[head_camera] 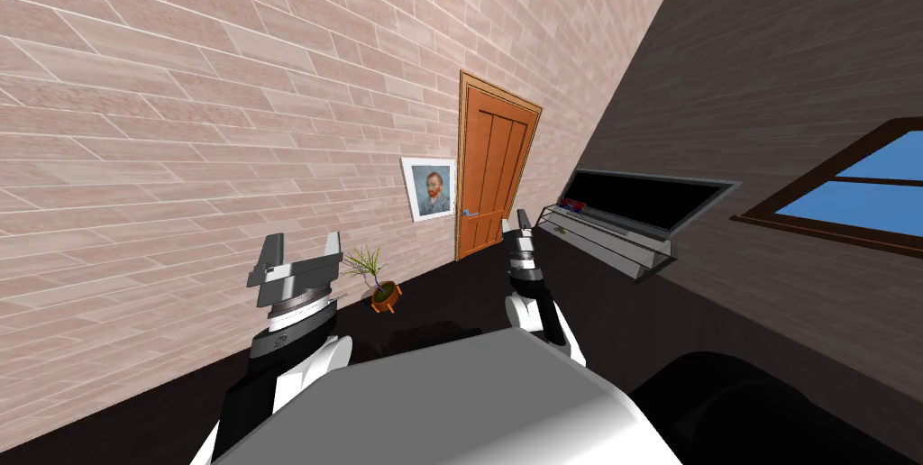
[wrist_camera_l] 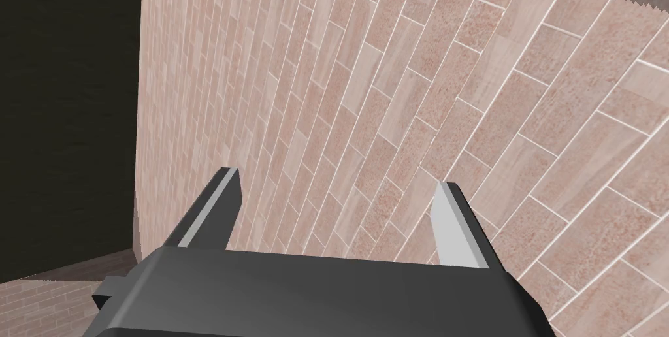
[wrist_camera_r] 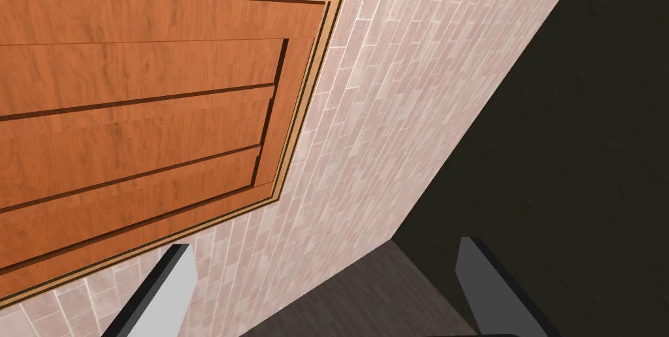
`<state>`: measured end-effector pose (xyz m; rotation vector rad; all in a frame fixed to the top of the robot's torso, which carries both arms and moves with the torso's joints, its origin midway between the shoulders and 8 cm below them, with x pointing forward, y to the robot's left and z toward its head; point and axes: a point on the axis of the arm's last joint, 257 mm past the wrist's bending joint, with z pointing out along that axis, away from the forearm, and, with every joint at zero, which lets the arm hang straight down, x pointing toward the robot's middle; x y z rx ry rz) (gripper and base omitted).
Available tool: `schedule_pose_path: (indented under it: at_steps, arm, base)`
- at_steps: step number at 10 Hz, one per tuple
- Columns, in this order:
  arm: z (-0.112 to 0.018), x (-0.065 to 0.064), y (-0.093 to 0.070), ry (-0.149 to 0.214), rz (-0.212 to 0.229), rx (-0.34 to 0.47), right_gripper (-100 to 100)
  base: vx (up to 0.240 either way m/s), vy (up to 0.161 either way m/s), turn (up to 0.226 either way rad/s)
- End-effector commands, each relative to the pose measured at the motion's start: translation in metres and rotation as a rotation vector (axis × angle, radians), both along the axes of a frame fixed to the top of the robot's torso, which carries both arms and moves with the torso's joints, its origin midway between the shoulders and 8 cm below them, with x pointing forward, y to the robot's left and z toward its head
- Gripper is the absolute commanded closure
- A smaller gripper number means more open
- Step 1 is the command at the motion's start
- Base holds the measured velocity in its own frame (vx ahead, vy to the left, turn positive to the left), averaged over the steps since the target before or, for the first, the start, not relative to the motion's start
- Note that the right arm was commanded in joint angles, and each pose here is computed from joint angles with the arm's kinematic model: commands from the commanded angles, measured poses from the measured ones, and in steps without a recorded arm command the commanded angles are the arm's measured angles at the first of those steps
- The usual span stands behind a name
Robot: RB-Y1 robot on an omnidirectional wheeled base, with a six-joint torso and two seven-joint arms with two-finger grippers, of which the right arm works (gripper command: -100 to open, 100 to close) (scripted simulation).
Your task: Pull the door open
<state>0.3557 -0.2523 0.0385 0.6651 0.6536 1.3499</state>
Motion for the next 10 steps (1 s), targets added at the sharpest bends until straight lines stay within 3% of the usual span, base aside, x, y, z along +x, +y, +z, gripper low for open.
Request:
schedule_pose_path:
  at_steps: [1, 9, 10]
  arm:
    - [-0.012, 0.006, 0.0, 0.018, 0.009, 0.002, -100]
    - [-0.08, 0.038, -0.002, 0.121, 0.053, 0.014, -100]
    - [-0.083, 0.039, -0.003, 0.127, 0.053, 0.014, -100]
  base:
    - [0.109, -0.001, 0.088]
    - [0.071, -0.031, 0.074]
    - [0.062, -0.022, 0.023]
